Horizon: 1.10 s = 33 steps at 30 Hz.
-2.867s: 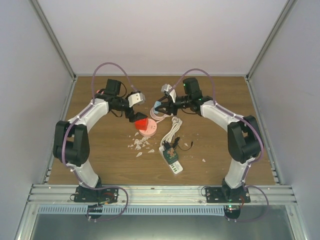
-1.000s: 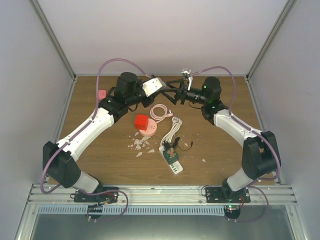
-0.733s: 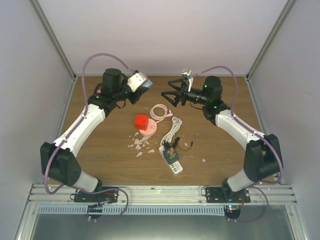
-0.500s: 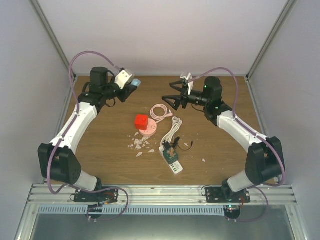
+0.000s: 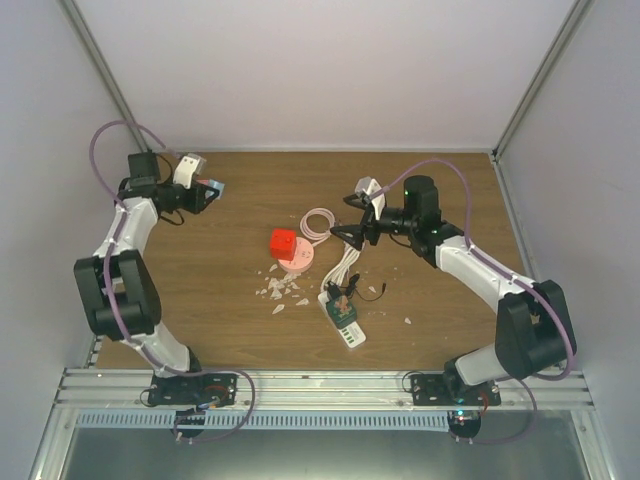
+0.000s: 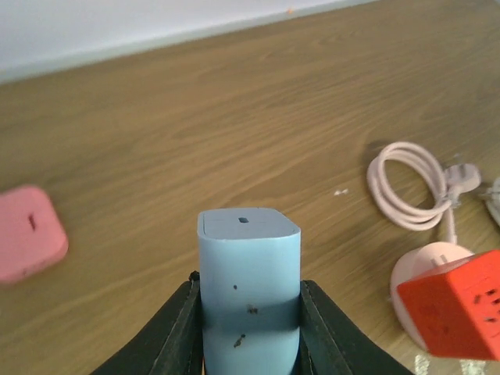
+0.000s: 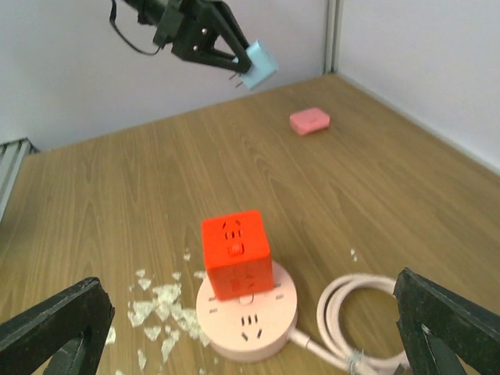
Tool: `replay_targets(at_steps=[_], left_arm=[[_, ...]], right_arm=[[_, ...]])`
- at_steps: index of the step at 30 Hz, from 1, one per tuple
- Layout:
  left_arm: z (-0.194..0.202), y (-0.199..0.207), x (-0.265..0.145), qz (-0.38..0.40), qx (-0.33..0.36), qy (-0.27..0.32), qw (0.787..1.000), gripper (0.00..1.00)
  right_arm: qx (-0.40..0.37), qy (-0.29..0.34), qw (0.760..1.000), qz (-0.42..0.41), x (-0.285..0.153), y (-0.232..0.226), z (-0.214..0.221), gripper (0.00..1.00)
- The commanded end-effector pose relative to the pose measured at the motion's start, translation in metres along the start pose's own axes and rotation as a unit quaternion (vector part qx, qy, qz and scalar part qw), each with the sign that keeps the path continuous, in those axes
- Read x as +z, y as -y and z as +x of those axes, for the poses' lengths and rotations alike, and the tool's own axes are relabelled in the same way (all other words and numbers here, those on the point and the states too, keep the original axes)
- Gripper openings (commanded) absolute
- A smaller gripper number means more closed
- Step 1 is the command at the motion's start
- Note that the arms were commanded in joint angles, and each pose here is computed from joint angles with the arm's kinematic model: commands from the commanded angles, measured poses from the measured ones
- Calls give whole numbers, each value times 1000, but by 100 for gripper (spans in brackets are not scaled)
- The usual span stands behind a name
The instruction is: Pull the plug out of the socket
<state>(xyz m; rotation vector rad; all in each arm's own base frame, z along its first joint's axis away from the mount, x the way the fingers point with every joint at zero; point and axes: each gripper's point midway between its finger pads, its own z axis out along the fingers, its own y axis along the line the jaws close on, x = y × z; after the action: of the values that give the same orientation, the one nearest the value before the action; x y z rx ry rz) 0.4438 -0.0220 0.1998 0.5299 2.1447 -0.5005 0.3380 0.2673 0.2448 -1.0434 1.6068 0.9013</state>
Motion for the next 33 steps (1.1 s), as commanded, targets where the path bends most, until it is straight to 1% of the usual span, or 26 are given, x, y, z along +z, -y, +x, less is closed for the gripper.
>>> replay_targets(at_steps=[1,5,10,16,22,33], left_arm=[[20,-30,2,17,-48,-5,999,0],[47,-61,19,39,-109,-30,993,1],[67,-88,36,40,-150,-46,987,2],[83,-99,52,46,-177,-62,981,4],[94,-105,59,49,-201,-73,976,6],[113,-119,70,52,-232,-92,967,8]], right_arm=[[-24,-19,1000,-1,-6,-5,16,100],[-22,-22,999,-11,-3,-6,20,100],[-17,-32,999,-16,-1,-5,27,100],[-18,-37,999,-21,-1,-8,34,100],[-13,-36,999,-35,1,-11,34,100],[-16,-34,999,-36,0,-12,31,100]])
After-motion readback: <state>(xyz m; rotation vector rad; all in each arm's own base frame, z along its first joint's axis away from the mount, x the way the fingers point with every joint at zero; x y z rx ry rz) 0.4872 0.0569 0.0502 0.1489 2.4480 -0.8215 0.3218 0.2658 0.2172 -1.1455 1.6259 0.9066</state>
